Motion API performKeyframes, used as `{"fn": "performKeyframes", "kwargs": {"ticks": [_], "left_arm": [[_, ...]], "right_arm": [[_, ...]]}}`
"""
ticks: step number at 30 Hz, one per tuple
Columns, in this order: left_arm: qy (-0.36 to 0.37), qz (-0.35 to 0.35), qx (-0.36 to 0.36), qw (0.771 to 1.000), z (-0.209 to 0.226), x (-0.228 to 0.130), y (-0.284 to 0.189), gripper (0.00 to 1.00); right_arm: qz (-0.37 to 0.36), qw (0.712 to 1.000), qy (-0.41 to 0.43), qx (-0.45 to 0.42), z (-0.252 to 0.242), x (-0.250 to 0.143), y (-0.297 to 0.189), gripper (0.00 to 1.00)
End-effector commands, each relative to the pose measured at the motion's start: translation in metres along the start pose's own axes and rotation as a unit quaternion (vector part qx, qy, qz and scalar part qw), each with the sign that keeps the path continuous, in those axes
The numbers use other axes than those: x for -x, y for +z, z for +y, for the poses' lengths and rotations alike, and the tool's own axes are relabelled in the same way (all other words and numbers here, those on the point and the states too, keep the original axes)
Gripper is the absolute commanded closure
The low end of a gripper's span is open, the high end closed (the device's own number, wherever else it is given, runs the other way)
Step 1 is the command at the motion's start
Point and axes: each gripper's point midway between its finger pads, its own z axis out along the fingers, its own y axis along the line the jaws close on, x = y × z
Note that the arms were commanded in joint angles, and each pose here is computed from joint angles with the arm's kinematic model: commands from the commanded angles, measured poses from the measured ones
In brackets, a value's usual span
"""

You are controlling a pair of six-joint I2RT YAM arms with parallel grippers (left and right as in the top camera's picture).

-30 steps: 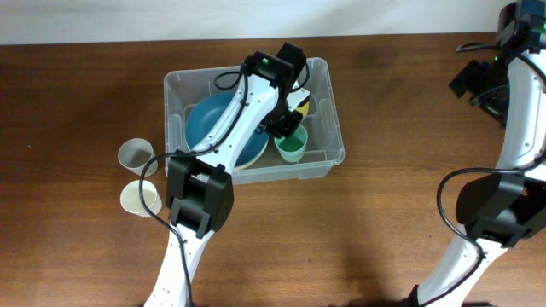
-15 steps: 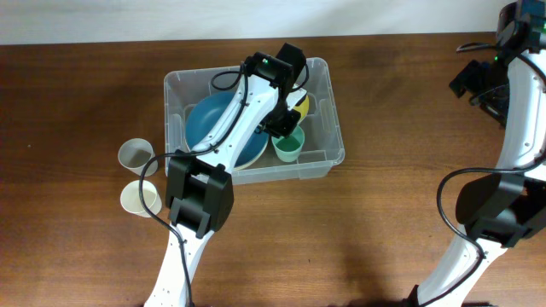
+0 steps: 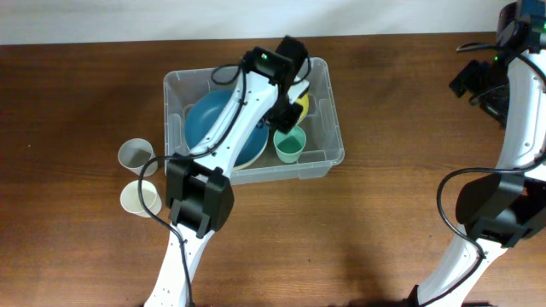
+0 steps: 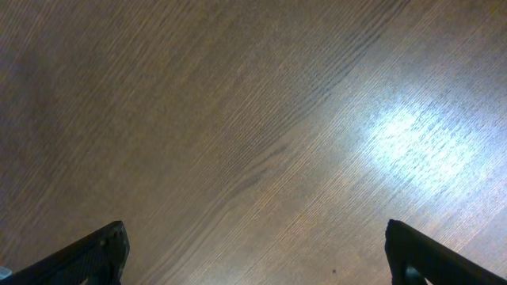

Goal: Pack container
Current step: 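Open left gripper and lift it out of the bin, then move left gripper to the grey cup and grasp it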

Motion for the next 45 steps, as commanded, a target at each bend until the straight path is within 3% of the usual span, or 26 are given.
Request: {"fn": "performKeyframes", "kwargs": {"ticks": [1, 4, 8, 9, 12, 15, 19, 20, 27, 32, 38, 45], "left_arm": [[-0.001, -0.063, 0.009, 0.998, 0.005, 0.022, -0.045, 0.55], [-0.014, -0.084, 0.065, 0.994, 0.027, 0.023, -0.075, 0.47], [-0.125, -0.105, 0.194, 0.967, 0.089, 0.005, -0.124, 0.42], [-0.154, -0.11, 0.205, 0.96, 0.101, -0.001, -0.134, 0.37], [-0.205, -0.13, 0.198, 0.95, 0.128, -0.01, -0.152, 0.23], [-0.263, -0.137, 0.192, 0.936, 0.164, -0.024, -0.162, 0.17], [-0.314, -0.135, 0.126, 0.931, 0.197, -0.041, -0.159, 0.13], [-0.326, -0.133, 0.115, 0.929, 0.206, -0.046, -0.158, 0.07], [-0.435, -0.106, 0.115, 0.887, 0.275, -0.112, -0.166, 0.04], [-0.483, -0.078, 0.109, 0.865, 0.29, -0.161, -0.175, 0.03], [-0.529, -0.009, 0.088, 0.844, 0.276, -0.214, -0.163, 0.03], [-0.543, 0.055, 0.07, 0.835, 0.27, -0.239, -0.121, 0.03]], "right_arm": [[0.003, 1.0, 0.004, -0.003, 0.0, 0.0, 0.003, 0.01], [0.003, 1.0, 0.004, -0.003, 0.0, 0.0, 0.003, 0.01], [0.003, 1.0, 0.004, -0.003, 0.0, 0.0, 0.003, 0.01], [0.003, 1.0, 0.004, -0.003, 0.0, 0.0, 0.003, 0.01], [0.003, 1.0, 0.004, -0.003, -0.001, 0.0, 0.003, 0.01], [0.003, 1.0, 0.004, -0.003, 0.0, 0.0, 0.003, 0.01], [0.003, 1.0, 0.004, -0.003, 0.0, 0.0, 0.003, 0.01], [0.003, 1.0, 0.004, -0.004, -0.001, 0.0, 0.003, 0.01], [0.003, 1.0, 0.004, -0.003, 0.0, 0.0, 0.003, 0.01], [0.003, 1.0, 0.004, -0.004, 0.0, 0.0, 0.003, 0.01], [0.003, 1.0, 0.004, -0.003, -0.001, 0.0, 0.003, 0.01], [0.003, 1.0, 0.004, -0.003, -0.001, 0.0, 0.003, 0.01]]}}
